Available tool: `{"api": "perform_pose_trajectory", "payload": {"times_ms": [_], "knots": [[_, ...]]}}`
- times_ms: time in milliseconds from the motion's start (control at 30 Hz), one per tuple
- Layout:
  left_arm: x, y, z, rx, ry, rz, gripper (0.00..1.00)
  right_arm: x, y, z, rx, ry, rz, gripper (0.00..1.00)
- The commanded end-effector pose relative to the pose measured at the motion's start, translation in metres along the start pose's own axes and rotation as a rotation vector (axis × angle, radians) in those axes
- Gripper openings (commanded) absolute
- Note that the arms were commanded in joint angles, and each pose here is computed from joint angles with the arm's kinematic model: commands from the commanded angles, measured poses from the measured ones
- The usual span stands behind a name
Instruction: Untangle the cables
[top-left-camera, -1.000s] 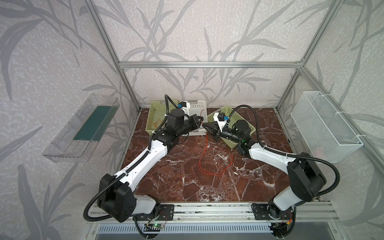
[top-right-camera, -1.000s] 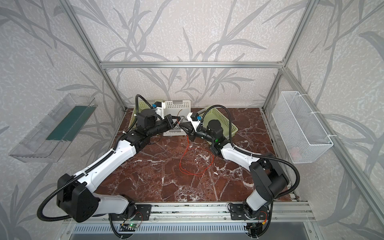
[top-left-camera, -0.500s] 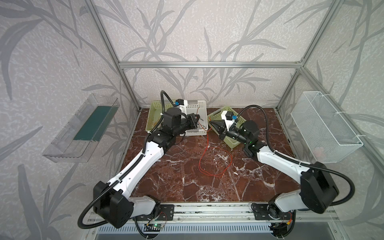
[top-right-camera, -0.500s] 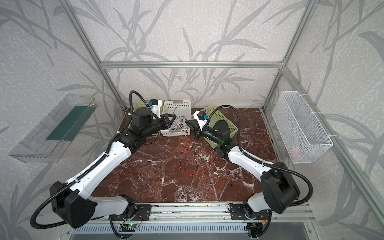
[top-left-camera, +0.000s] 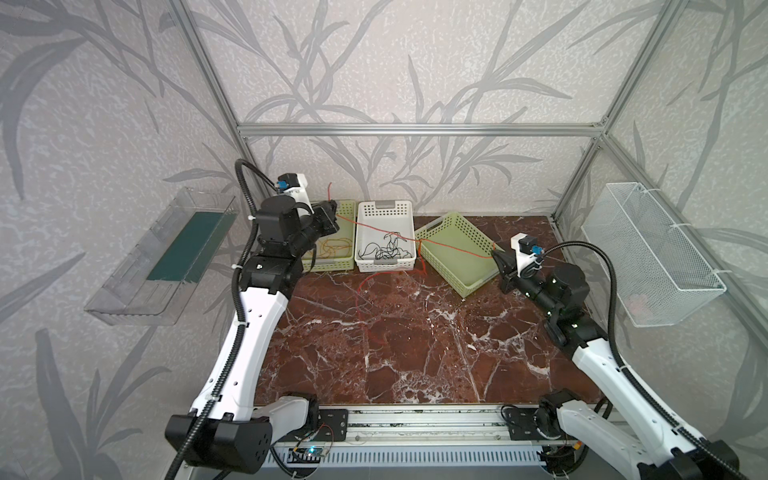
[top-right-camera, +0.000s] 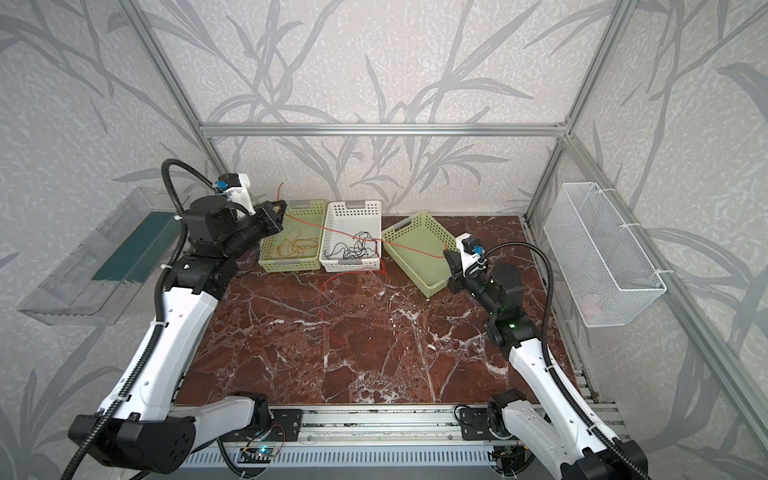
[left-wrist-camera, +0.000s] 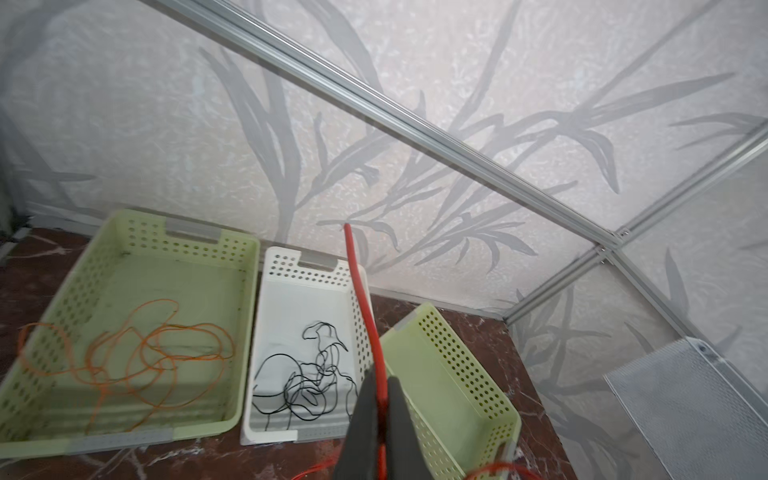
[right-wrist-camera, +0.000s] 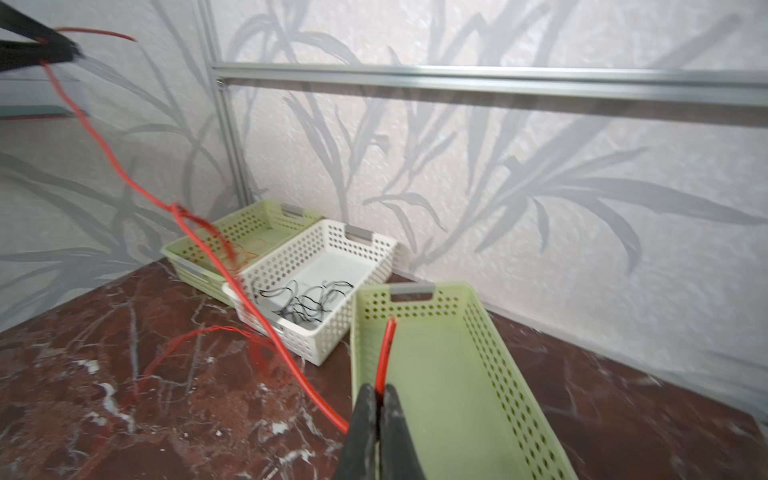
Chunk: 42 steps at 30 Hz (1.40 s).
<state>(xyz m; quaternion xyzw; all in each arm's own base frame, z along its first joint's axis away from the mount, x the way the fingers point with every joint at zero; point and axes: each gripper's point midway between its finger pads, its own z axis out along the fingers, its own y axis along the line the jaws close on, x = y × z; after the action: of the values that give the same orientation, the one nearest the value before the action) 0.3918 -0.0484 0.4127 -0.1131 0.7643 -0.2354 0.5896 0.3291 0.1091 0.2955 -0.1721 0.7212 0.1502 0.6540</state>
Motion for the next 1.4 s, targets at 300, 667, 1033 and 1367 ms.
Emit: {"api": "perform_pose_trajectory", "payload": {"times_ms": [300, 667, 1033, 1367], "knots": [[-0.067, 0.067, -0.042, -0.216, -0.186, -0.013, 0.0, 0.059, -0.105, -0.049, 0.399, 0.202, 0.072, 0.0], [-0.092, 0.103, -0.061, -0.357, -0.244, 0.014, 0.0, 0.096, -0.148, -0.08, 0.605, 0.33, 0.079, 0.0], [-0.098, 0.121, -0.057, -0.404, -0.211, 0.023, 0.0, 0.127, -0.159, -0.089, 0.679, 0.449, 0.082, 0.0], [-0.058, 0.088, -0.025, -0.142, -0.081, -0.11, 0.0, 0.157, -0.132, -0.074, 0.527, 0.451, 0.141, 0.0]]}}
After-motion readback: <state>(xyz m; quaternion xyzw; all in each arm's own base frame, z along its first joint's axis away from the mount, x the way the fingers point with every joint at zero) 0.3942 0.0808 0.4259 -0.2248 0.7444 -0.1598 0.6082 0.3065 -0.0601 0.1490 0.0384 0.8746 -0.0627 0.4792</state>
